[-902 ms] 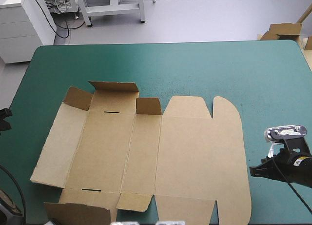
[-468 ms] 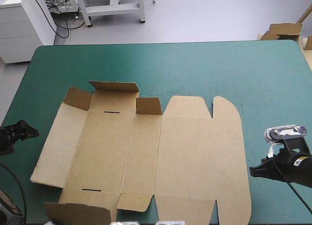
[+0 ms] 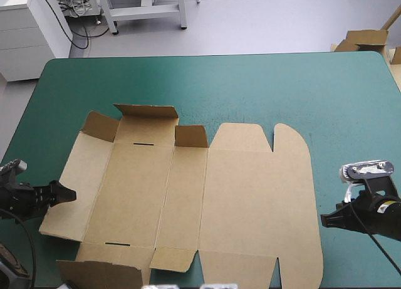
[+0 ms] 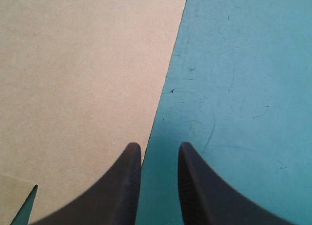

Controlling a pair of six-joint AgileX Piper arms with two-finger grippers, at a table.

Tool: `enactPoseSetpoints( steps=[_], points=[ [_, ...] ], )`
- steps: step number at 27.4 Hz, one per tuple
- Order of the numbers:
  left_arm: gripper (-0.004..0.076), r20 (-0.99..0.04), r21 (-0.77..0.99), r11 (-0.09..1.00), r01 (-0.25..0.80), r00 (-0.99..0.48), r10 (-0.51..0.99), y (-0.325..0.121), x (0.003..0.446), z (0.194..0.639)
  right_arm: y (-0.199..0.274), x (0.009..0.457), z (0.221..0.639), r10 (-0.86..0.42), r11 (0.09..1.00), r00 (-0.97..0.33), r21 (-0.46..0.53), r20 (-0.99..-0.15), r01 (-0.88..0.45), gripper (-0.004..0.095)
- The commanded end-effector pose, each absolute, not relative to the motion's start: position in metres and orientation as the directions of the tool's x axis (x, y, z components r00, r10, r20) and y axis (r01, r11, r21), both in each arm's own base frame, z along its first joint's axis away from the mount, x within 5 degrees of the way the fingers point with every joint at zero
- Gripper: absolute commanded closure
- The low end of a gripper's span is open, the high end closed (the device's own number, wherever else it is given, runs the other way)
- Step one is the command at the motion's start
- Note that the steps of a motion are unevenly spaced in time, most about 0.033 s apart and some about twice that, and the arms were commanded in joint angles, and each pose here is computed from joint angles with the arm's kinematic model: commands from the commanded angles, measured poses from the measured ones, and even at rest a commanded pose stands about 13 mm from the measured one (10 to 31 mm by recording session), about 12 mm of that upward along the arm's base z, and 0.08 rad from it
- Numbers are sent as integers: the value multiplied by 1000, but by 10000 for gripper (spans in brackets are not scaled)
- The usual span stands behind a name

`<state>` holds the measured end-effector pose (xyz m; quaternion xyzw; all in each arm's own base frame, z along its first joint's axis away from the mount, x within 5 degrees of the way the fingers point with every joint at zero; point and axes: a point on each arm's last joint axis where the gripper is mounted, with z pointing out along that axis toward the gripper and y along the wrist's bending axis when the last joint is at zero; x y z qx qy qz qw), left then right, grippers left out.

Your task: Fold the box

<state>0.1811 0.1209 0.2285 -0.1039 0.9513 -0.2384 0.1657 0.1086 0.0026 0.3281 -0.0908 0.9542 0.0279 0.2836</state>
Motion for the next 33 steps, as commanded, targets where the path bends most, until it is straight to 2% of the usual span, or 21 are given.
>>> enactPoseSetpoints(
  steps=[1,15,18,21,26,27,33],
  points=[
    [16,-291,-535,840,-86,-915,-279,113,180,239,2,112,337,-169,981,-783,-24,-599,-194,658],
    [17,-272,-535,844,43,-954,-124,84,193,238,2,112,337,-171,980,-782,-24,-599,-196,658],
    [62,-272,-535,844,43,-954,-124,84,193,238,2,112,337,-171,980,-782,-24,-599,-196,658],
    [188,-273,-536,843,42,-954,-125,84,193,239,2,112,337,-171,980,-782,-24,-599,-196,658],
    [454,-273,-536,843,42,-954,-125,84,193,239,2,112,337,-171,980,-782,-24,-599,-196,658],
    [533,-275,-535,844,47,-954,-122,84,193,239,2,112,337,-171,980,-782,-24,-599,-196,658],
    [673,-256,-503,862,59,-963,-84,87,190,237,2,112,337,-171,980,-782,-24,-599,-196,658]
  ],
)
